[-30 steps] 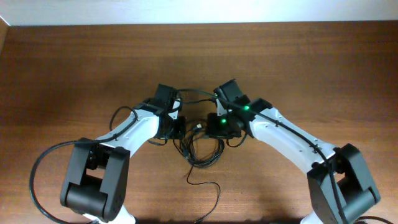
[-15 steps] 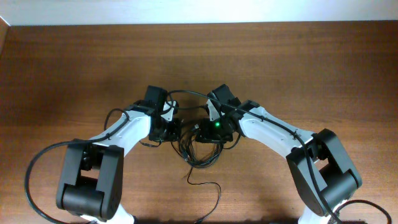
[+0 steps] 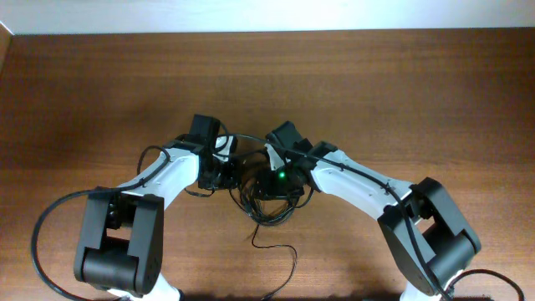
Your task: Untangle cables
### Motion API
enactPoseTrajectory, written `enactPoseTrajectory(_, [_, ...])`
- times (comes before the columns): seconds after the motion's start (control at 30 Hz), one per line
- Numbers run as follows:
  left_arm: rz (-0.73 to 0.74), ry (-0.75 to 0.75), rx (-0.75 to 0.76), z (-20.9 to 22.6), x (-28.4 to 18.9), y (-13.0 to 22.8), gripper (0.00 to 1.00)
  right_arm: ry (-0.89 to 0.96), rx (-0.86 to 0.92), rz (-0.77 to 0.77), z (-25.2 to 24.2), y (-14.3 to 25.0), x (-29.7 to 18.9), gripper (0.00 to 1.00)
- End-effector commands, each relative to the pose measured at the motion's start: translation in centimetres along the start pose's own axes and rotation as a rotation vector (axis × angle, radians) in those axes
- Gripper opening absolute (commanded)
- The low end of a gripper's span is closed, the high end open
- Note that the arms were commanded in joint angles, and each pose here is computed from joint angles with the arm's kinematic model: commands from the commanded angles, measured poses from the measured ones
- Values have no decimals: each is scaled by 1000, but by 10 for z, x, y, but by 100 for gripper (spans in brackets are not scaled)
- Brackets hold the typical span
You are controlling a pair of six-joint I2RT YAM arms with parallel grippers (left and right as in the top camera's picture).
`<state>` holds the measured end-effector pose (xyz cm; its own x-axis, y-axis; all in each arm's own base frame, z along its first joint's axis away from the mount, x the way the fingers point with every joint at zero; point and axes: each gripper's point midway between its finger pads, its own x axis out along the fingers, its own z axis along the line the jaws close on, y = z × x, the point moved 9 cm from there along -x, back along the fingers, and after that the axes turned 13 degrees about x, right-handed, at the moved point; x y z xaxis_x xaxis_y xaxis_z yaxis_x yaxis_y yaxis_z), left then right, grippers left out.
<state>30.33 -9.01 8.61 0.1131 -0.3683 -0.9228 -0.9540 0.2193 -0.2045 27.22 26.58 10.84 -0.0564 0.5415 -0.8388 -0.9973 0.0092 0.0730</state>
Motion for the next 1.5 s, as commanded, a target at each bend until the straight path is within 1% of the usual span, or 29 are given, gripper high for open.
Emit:
enactPoseTrajectory(0.0, [1, 13, 10, 1, 0, 3, 15, 54, -22, -7, -1, 7, 12, 38])
enactPoseTrajectory(0.2, [0, 13, 10, 1, 0, 3, 16, 140, -53, -78, -1, 8, 16, 38])
enactPoseTrajectory(0.63, [-5, 9, 12, 1, 0, 2, 17, 143, -53, -79, -2, 8, 16, 37])
enactPoseTrajectory(0.67, [-4, 6, 12, 1, 1, 2, 16, 149, -54, -85, -2, 8, 16, 33])
enactPoseTrajectory(0.77, [-7, 5, 13, 2, 0, 1, 14, 205, -71, -123, -6, 11, 20, 29])
enactPoseTrajectory(0.97, [-11, 5, 14, 2, 0, 1, 13, 189, -119, -159, -9, 21, 36, 29])
enactPoseTrajectory(1.07, [-10, 5, 14, 2, 1, 1, 8, 297, -102, -242, -19, 15, 33, 15])
enactPoseTrajectory(1.1, [-10, 5, 14, 2, 0, 1, 8, 351, -42, -287, -25, 13, 30, 11])
enactPoseTrajectory(1.13, [-10, 5, 14, 2, 0, 1, 8, 383, -6, -318, -29, 12, 28, 9])
enactPoseTrajectory(1.2, [-10, 5, 14, 2, 0, 1, 8, 389, 3, -326, -30, 12, 28, 4])
enactPoseTrajectory(1.23, [-9, 6, 15, 1, 1, 1, 8, 391, 4, -325, -30, 12, 28, 4])
enactPoseTrajectory(1.3, [-9, 6, 15, 1, 1, 1, 8, 389, 4, -318, -30, 12, 28, 4])
enactPoseTrajectory(1.37, [-10, 6, 15, 1, 1, 1, 8, 376, 5, -302, -29, 14, 29, 21])
enactPoseTrajectory(1.47, [-10, 6, 15, 1, 1, 1, 9, 373, 4, -299, -29, 14, 29, 21])
